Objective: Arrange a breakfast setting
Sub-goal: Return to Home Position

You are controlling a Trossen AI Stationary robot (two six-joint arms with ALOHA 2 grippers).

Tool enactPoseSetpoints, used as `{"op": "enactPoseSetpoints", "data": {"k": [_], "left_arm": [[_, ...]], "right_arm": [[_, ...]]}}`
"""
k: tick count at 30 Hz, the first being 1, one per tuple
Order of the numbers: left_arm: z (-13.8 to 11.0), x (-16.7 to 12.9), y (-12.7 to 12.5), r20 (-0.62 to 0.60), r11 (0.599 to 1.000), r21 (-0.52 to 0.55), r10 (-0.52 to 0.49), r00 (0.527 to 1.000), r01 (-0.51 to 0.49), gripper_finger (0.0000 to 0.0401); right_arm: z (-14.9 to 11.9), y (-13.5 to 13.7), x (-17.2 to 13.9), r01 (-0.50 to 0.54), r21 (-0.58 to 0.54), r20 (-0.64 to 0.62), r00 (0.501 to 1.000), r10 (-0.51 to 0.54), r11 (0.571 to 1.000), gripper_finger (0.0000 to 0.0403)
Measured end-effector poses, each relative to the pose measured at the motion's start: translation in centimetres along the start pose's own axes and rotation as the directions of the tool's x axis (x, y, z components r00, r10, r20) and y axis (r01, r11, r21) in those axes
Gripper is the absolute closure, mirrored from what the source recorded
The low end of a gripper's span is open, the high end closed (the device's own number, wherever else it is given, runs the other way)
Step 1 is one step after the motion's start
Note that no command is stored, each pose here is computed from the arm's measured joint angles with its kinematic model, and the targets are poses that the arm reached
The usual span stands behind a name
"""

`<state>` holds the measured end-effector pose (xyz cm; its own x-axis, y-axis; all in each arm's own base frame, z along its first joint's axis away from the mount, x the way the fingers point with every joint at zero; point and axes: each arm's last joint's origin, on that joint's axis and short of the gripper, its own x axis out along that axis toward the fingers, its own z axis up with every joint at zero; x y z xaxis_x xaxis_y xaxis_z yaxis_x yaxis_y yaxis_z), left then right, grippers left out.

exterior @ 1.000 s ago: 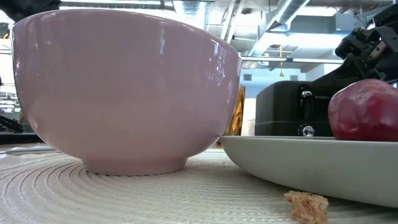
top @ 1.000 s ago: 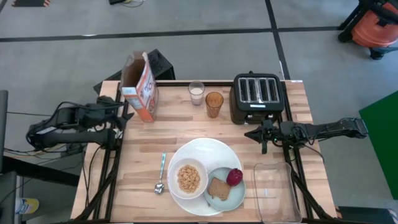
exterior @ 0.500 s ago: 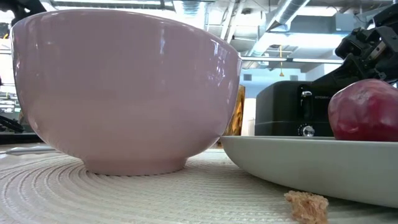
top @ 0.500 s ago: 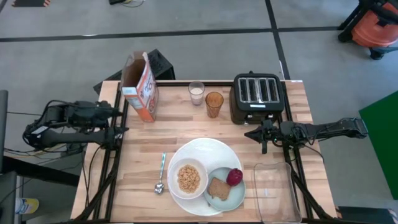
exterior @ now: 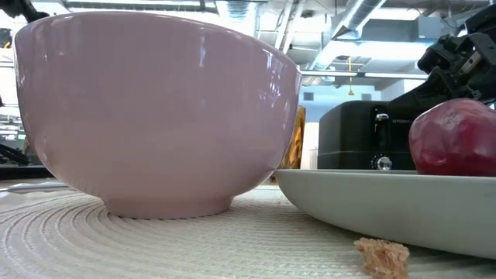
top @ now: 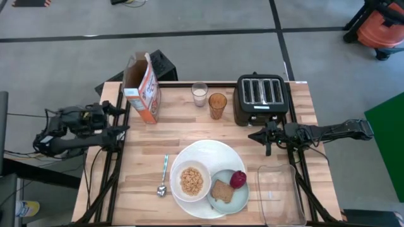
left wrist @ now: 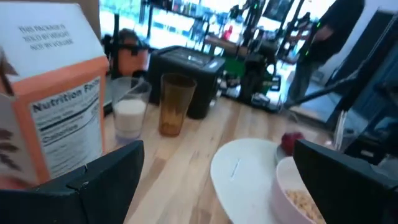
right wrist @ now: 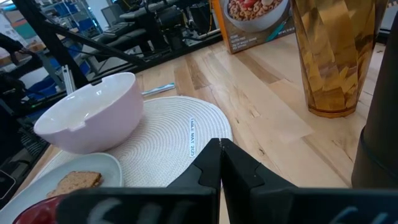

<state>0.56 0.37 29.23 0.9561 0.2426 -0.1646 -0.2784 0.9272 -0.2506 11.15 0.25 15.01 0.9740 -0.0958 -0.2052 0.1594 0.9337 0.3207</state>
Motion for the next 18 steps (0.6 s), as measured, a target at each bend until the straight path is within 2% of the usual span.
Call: {"op": "enactPoseSetpoints", "data": {"k": [3, 5, 9, 13, 18], "left_arm": [[-1.0, 1.3, 0.2, 0.020, 1.000, 0.009, 0.002, 1.000, -0.003, 0.0005], [-1.9, 2.3, 0.3, -0.023, 1.000, 0.007, 0.022, 1.000, -0.022, 0.0005], [-2.0, 3.9, 0.1, -0.031, 0.999, 0.024, -0.021, 0.999, 0.021, 0.0005], [-1.7, 4.5, 0.0, 0.065, 0.998, 0.058, -0.030, 0.997, 0.027, 0.0005], [-2.5, 6.1, 0.0, 0.148, 0.991, 0.128, -0.055, 0.987, 0.036, 0.0005]], "right_arm": [[0.0, 0.0, 0.0, 0.000, 0.000, 0.000, 1.000, 0.000, 1.000, 0.0372], [0.0, 0.0, 0.0, 0.000, 0.000, 0.000, 1.000, 0.000, 1.000, 0.0372], [0.0, 0.0, 0.0, 0.000, 0.000, 0.000, 1.000, 0.000, 1.000, 0.0372], [0.0, 0.0, 0.0, 0.000, 0.000, 0.000, 1.000, 0.000, 1.000, 0.0372], [0.0, 0.0, 0.0, 0.000, 0.000, 0.000, 1.000, 0.000, 1.000, 0.0372]]}}
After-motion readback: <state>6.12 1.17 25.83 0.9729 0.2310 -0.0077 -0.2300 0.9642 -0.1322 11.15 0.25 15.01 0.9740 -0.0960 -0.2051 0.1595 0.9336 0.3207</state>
